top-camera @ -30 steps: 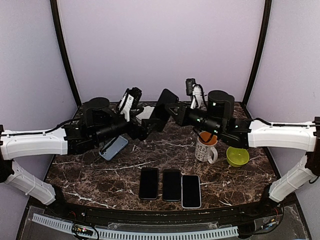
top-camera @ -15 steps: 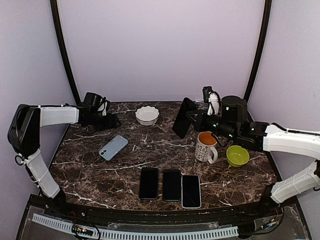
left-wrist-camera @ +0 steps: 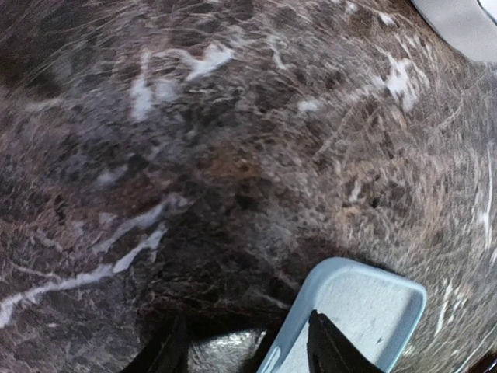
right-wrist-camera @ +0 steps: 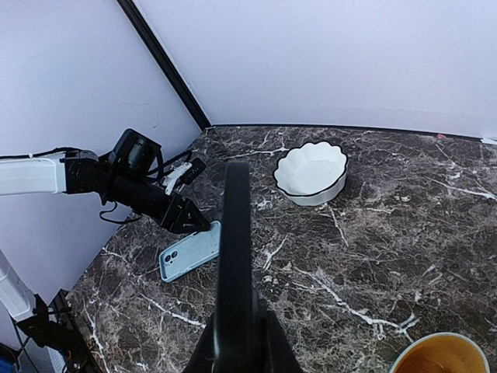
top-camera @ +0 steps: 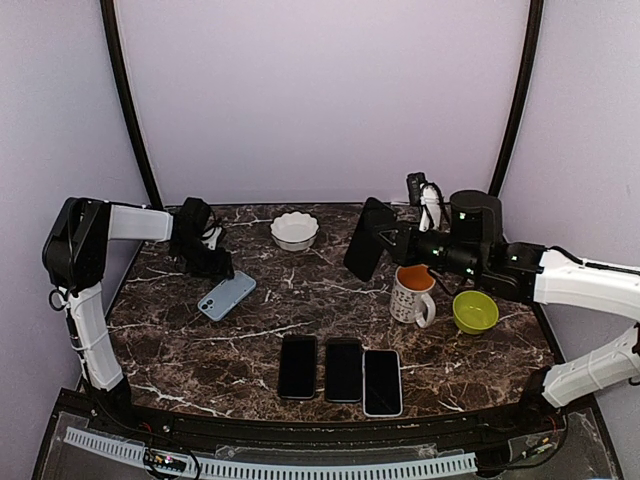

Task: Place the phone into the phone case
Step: Adjust the phone case at the center of the board.

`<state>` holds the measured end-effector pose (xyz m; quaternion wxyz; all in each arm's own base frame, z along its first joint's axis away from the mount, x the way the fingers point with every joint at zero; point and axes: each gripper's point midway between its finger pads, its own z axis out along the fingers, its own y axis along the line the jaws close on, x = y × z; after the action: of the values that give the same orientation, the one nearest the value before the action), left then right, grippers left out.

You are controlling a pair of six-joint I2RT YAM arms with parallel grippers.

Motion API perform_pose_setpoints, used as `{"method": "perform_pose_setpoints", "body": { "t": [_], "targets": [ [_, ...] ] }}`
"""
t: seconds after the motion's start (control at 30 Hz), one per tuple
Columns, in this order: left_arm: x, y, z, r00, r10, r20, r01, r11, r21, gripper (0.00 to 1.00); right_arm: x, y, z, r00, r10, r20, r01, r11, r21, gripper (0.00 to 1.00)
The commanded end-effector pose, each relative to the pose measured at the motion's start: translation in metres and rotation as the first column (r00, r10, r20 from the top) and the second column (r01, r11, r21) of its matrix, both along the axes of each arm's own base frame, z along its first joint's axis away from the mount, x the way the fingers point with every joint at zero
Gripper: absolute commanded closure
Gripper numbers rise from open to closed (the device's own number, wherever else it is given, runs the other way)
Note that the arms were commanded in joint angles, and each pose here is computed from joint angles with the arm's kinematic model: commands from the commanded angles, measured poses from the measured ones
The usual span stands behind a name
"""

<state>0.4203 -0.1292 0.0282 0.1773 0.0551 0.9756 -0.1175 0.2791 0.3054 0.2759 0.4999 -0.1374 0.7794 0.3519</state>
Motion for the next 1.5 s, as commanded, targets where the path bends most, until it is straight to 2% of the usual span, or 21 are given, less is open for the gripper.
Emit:
{"method": "perform_pose_setpoints", "body": {
  "t": [0.0,0.03,0.17,0.2,0.3,0.33,0.4,0.5,0.63,0.73,0.87,0.97,1.03,1.07,1.1,1.13,1.2,1.27,1.33,1.4,1.47],
  "targets": [
    [-0.033,-0.001,-0.01,0.992,-0.088,-0.09,0.089,0.996,0.014,0.54,-0.003,-0.001,0.033,0.997,0.005,0.071,-0.011,0.996,0.088,1.0],
    [-0.035,-0.004,-0.01,0.99,-0.108,-0.095,0.109,0.994,0.005,0.61,-0.003,-0.001,0.033,0.998,0.004,0.07,-0.01,0.996,0.088,1.0],
    [-0.049,-0.028,-0.002,0.96,-0.268,-0.083,0.268,0.963,-0.01,0.76,-0.004,-0.002,0.034,0.998,0.005,0.07,-0.012,0.996,0.088,1.0],
    [-0.053,-0.031,-0.002,0.947,-0.31,-0.078,0.312,0.95,0.016,0.79,-0.004,-0.002,0.034,0.998,0.006,0.07,-0.012,0.996,0.088,1.0],
    [-0.071,-0.042,-0.001,0.9,-0.427,-0.089,0.436,0.891,0.125,0.98,-0.006,-0.003,0.035,0.997,0.008,0.071,-0.014,0.995,0.095,1.0],
    [-0.074,-0.043,0.0,0.89,-0.446,-0.093,0.456,0.879,0.143,0.99,-0.006,-0.003,0.035,0.998,0.006,0.07,-0.013,0.995,0.098,1.0],
    [-0.085,-0.049,0.004,0.854,-0.511,-0.098,0.52,0.829,0.207,1.0,-0.007,-0.003,0.035,0.998,0.011,0.068,-0.017,0.995,0.098,1.0],
    [-0.103,-0.058,0.02,0.783,-0.616,-0.079,0.602,0.722,0.34,1.0,-0.008,-0.003,0.034,0.998,0.018,0.06,-0.024,0.995,0.093,1.0],
    [-0.13,-0.071,0.028,0.691,-0.718,-0.081,0.688,0.618,0.38,1.0,-0.009,-0.004,0.035,0.998,0.018,0.059,-0.024,0.995,0.096,1.0],
    [-0.15,-0.079,0.026,0.641,-0.759,-0.114,0.743,0.575,0.342,1.0,-0.008,-0.003,0.035,0.998,0.018,0.06,-0.024,0.995,0.097,1.0],
    [-0.158,-0.083,0.024,0.633,-0.761,-0.143,0.759,0.572,0.31,1.0,-0.008,0.0,0.035,0.998,0.032,0.055,-0.037,0.995,0.095,1.0],
    [-0.165,-0.095,0.028,0.572,-0.815,-0.089,0.795,0.525,0.303,1.0,-0.009,0.001,0.034,0.998,0.037,0.055,-0.042,0.995,0.096,1.0],
    [-0.169,-0.092,0.028,0.491,-0.868,-0.076,0.819,0.43,0.379,1.0,-0.01,0.001,0.034,0.998,0.036,0.055,-0.041,0.994,0.099,1.0],
    [-0.177,-0.089,0.02,0.421,-0.9,-0.107,0.841,0.344,0.417,1.0,-0.009,0.001,0.034,0.998,0.035,0.055,-0.041,0.994,0.101,1.0],
    [-0.184,-0.087,0.015,0.387,-0.914,-0.126,0.852,0.302,0.427,1.0,-0.009,0.001,0.033,0.998,0.036,0.054,-0.042,0.994,0.103,1.0],
    [-0.191,-0.091,0.014,0.324,-0.936,-0.137,0.87,0.237,0.433,1.0,-0.009,0.002,0.033,0.998,0.041,0.052,-0.046,0.994,0.104,1.0],
    [-0.2,-0.1,0.017,0.257,-0.958,-0.128,0.892,0.184,0.412,1.0,-0.009,0.005,0.031,0.998,0.054,0.046,-0.058,0.993,0.102,1.0],
    [-0.203,-0.107,0.022,0.211,-0.971,-0.111,0.902,0.15,0.405,1.0,-0.01,0.007,0.03,0.997,0.063,0.042,-0.067,0.993,0.099,1.0],
    [-0.199,-0.109,0.024,0.191,-0.976,-0.106,0.897,0.13,0.423,1.0,-0.01,0.007,0.029,0.997,0.065,0.039,-0.068,0.993,0.1,1.0],
    [-0.186,-0.11,0.025,0.226,-0.969,-0.101,0.868,0.153,0.473,0.99,-0.012,0.007,0.029,0.997,0.064,0.037,-0.068,0.992,0.108,1.0],
    [-0.17,-0.112,0.03,0.295,-0.953,-0.068,0.821,0.216,0.529,0.86,-0.012,0.005,0.029,0.997,0.061,0.037,-0.064,0.992,0.111,1.0]
  ]
}}
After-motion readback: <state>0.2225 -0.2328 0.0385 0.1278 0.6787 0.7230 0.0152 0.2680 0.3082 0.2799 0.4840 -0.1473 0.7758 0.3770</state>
